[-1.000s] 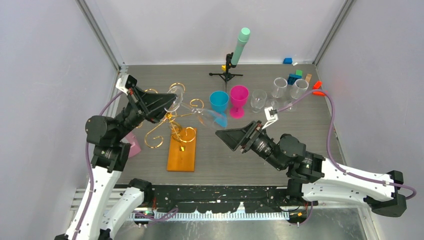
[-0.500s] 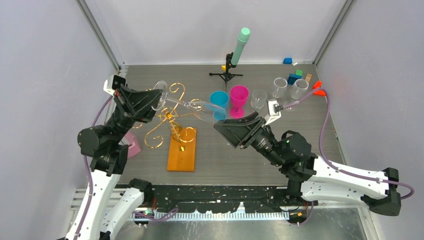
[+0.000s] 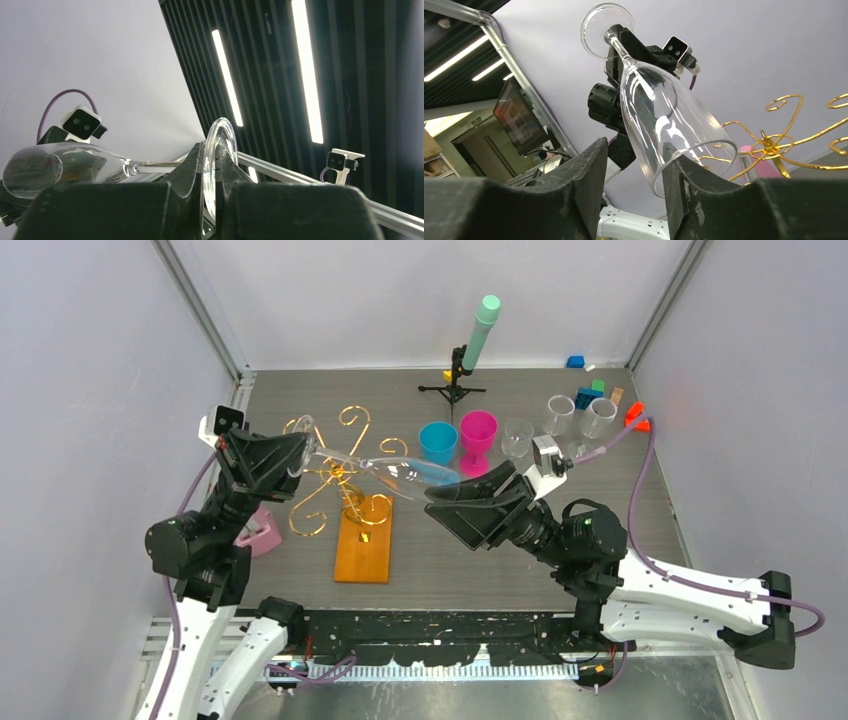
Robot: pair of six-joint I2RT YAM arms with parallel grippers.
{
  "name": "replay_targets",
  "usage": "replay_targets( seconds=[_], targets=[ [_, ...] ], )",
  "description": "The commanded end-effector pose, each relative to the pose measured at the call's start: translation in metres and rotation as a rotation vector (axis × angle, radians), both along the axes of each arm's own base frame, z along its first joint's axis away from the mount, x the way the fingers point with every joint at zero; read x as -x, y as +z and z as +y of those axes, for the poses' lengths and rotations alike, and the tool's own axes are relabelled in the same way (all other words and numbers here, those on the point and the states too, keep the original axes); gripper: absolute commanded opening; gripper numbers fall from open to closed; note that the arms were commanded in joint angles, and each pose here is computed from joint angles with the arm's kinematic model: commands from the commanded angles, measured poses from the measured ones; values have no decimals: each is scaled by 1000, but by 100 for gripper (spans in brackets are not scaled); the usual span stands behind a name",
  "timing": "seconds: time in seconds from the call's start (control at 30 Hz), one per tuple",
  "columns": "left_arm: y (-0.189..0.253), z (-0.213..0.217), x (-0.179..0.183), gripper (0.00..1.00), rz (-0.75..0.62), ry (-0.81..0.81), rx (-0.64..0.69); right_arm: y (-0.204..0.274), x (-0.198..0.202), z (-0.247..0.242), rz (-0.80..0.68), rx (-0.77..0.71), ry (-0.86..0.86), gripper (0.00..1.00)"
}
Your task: Take the wine glass off the wine glass rack
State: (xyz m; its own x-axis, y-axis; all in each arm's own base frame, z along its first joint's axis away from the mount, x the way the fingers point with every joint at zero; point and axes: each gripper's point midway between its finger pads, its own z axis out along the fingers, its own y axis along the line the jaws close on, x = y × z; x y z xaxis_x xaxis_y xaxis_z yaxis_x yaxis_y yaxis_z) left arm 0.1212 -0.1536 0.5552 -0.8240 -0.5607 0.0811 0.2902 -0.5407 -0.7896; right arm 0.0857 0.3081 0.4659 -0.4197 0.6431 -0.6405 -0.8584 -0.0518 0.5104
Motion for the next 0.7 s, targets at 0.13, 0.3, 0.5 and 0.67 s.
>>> replay_targets(
  seconds=[0.13,0.3,0.5,0.67],
  targets=[
    [-21,13,-33,0,114,139,37,65,45,-20,-202,-159,137,18],
    [-23,15,-34,4,117,152,42,67,41,-20,-176,-150,121,1],
    [-5,11,-18,47,2,211,-53,70,36,-23,-162,-139,93,0],
    [6,5,-10,80,-74,216,-118,70,30,-27,-144,-130,54,0]
  ],
)
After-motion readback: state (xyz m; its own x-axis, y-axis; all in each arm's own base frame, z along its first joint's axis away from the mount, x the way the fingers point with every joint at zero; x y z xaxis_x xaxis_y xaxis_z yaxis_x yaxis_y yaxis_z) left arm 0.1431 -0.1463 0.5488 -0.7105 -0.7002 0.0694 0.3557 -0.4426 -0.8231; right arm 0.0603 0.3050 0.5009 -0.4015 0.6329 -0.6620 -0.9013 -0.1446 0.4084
